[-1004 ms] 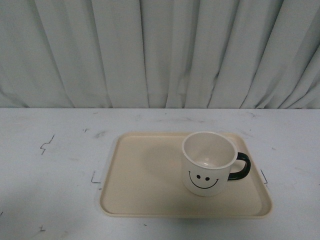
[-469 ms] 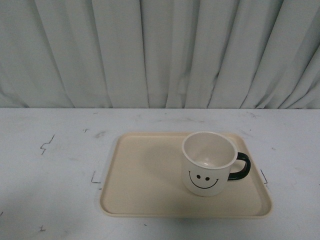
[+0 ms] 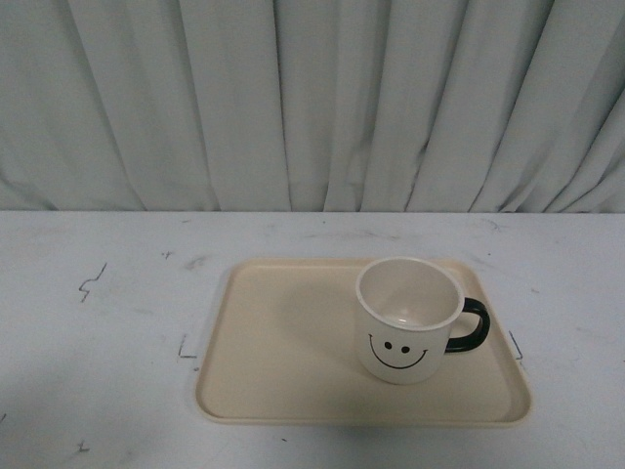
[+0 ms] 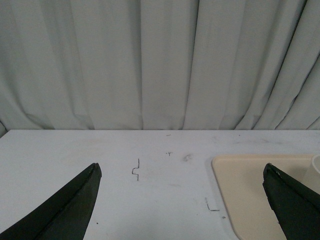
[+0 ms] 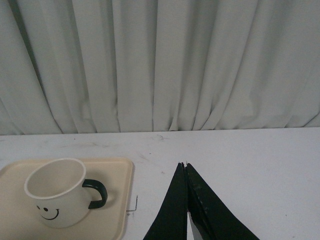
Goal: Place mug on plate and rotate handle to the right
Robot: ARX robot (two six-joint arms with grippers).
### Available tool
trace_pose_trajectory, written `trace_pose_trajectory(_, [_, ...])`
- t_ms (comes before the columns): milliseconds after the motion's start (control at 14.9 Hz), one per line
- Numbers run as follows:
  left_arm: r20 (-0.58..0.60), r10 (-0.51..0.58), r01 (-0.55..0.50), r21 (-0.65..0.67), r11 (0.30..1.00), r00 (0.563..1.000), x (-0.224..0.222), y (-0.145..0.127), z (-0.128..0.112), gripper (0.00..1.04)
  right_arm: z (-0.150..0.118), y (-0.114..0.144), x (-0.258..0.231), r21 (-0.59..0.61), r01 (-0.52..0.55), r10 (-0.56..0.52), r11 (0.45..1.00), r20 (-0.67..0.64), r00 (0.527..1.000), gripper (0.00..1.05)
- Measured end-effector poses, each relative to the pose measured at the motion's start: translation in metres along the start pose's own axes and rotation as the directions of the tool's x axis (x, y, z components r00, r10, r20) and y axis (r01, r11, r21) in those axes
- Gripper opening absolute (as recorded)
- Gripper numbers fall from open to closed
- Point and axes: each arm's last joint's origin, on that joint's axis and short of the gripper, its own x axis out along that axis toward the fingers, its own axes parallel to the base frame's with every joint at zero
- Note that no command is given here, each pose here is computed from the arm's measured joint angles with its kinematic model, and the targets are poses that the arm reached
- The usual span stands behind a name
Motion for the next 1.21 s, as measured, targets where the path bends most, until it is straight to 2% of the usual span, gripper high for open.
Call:
trace_pose_trajectory(134, [0.0,0.0,0.0,0.0,1.0,1.0,0.0,0.0,0.0,0.98,0.0,0.0,-0.002,0.0,0.0,0.0,1.0,-0.002,1.0,0.02])
trace_pose_trajectory(201, [0.0,0.0,0.0,0.0,1.0,1.0,0.0,0.0,0.0,0.98,-0.006,0.0,-0.007,0.0,0.0,0.0,1.0,-0.048,0.999,0.02])
trace_pose_trajectory(268, [-0.001,0.0,0.0,0.0,1.0,1.0,0.0,0.0,0.0,0.98,-0.002,0.0,-0.013,0.0,0.0,0.0,1.0,-0.001,1.0,0.02])
trace_pose_trajectory(669, [0.0,0.0,0.0,0.0,1.0,1.0,0.0,0.0,0.0,0.98,-0.003,0.0,-0.012,0.001,0.0,0.0,1.0,-0.01,1.0,0.02])
trace_pose_trajectory(736, [0.0,0.0,0.0,0.0,1.0,1.0,0.0,0.0,0.0,0.98,-0.003,0.0,-0.012,0.0,0.0,0.0,1.0,-0.01,1.0,0.05])
trace_pose_trajectory(1004, [0.0,0.0,0.0,0.0,1.0,1.0,0.0,0.0,0.0,0.98,-0.003,0.0,-0.012,0.001,0.0,0.0,1.0,-0.01,1.0,0.43])
trace_pose_trajectory(1205, [0.0,0.0,0.0,0.0,1.0,1.0,0.0,0.0,0.0,0.98,-0.003,0.0,-0.012,0.001,0.0,0.0,1.0,-0.01,1.0,0.61])
